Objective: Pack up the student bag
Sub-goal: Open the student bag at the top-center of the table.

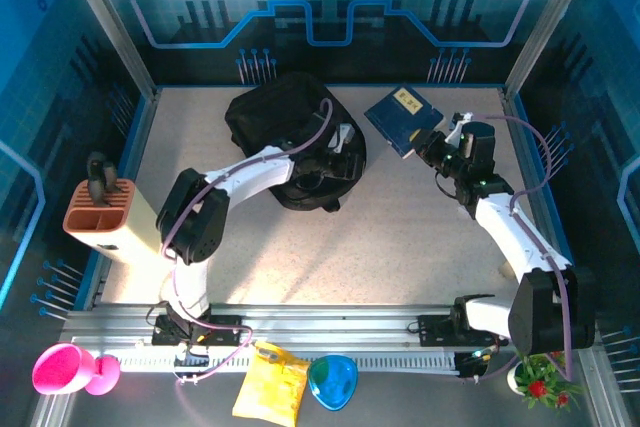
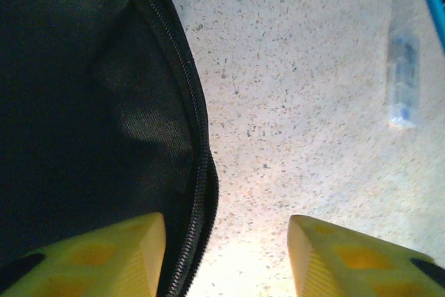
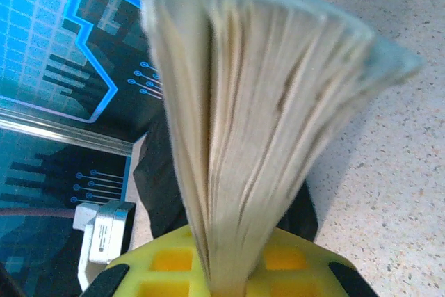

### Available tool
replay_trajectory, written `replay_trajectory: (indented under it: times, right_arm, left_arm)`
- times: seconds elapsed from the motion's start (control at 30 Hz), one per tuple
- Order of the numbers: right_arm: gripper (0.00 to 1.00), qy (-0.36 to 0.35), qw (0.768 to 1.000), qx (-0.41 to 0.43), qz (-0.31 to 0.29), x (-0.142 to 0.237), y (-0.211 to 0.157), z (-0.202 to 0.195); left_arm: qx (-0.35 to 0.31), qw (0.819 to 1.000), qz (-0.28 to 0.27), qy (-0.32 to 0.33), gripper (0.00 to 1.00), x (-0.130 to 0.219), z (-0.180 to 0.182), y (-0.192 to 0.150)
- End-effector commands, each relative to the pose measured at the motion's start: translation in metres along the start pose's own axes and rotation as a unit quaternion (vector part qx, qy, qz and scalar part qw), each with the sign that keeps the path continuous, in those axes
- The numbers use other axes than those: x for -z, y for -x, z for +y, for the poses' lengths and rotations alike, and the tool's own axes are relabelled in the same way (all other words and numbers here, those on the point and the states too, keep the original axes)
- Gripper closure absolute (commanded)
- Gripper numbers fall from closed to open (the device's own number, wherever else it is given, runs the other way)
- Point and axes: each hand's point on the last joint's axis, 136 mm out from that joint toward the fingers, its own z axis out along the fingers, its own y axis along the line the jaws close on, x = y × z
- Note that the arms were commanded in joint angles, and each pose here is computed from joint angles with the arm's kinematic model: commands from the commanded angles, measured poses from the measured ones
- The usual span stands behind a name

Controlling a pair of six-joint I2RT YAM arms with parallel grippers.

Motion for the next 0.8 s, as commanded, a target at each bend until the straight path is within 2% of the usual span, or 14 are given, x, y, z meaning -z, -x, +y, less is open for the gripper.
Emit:
replay_trajectory:
  times: [0.0,0.3,0.77]
  right_arm:
    - [0.95,0.0,1.0,0.015,-0.014,0.007,0.007,0.001]
    - [0.95,-0.003,1.0,0.007,-0.011,0.005,0.005,-0.003]
    - [0.95,-0.011,1.0,0.003,-0.009,0.005,0.002,-0.008]
  left_arm:
    - [-0.032,0.998,0.056,0.01,0.56,-0.008,0.002,-0.015]
    - [-0.032,0.997,0.064,0.017,0.63,-0.023,0.006,-0.01]
    - [-0.023,0.996,0.073,0.041,0.79,-0.039,0.017,-0.007]
